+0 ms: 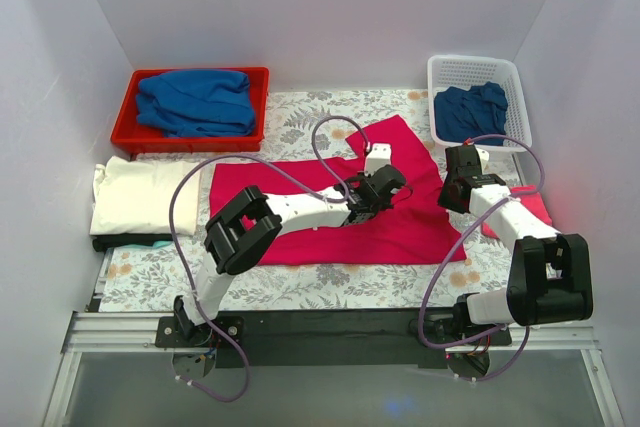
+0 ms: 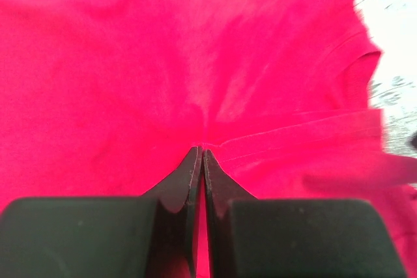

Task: Fold and stack the t-shirts
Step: Fold the flattened tshirt in 1/3 of the way

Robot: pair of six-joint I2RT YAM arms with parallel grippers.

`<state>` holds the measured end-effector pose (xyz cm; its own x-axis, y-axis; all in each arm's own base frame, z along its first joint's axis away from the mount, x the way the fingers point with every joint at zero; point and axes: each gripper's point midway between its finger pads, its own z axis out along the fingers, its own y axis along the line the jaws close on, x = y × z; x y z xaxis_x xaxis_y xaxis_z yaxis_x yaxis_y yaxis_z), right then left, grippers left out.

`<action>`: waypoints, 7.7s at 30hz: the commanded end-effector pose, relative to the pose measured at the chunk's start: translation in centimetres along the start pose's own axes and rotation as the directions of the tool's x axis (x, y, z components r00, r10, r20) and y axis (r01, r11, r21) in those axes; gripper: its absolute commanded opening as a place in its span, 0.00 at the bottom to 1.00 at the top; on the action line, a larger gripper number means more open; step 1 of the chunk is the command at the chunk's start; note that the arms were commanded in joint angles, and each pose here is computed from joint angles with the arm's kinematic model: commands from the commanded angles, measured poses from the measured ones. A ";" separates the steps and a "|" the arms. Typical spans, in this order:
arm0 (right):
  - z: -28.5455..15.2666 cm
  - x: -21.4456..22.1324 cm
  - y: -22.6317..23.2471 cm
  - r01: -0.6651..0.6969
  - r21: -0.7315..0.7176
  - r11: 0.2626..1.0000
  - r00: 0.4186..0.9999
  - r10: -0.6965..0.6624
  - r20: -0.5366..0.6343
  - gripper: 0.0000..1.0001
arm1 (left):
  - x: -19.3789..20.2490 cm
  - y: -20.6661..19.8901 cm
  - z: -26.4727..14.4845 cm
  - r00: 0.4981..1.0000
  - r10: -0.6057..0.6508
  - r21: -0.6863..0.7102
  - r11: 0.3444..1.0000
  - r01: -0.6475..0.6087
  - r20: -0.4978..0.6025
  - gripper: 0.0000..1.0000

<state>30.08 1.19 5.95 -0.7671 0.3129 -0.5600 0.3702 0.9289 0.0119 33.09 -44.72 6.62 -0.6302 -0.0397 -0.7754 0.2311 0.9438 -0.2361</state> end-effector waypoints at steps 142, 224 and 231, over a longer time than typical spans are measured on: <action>-1.9 14.7 -0.2 -0.024 -0.151 0.988 0.916 -0.039 -0.399 0.34 | 14.3 29.7 -19.3 0.805 -0.576 -0.667 0.657 0.352 -0.143 0.85; -1.5 2.0 3.0 0.027 -0.292 0.956 0.995 -0.055 -0.087 0.11 | 2.5 25.5 -18.9 0.904 -0.428 -0.385 0.833 0.397 0.006 0.88; -2.2 0.4 2.5 0.068 -0.279 0.958 0.997 -0.071 0.001 0.01 | 2.5 25.4 -18.7 0.906 -0.424 -0.384 0.836 0.392 0.001 0.88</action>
<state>27.98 4.60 5.23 -0.8386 0.2693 -0.4735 0.1838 0.9582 0.2195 23.21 -15.07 9.24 -0.6854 -0.4342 -0.5845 -0.3362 0.9008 -0.2749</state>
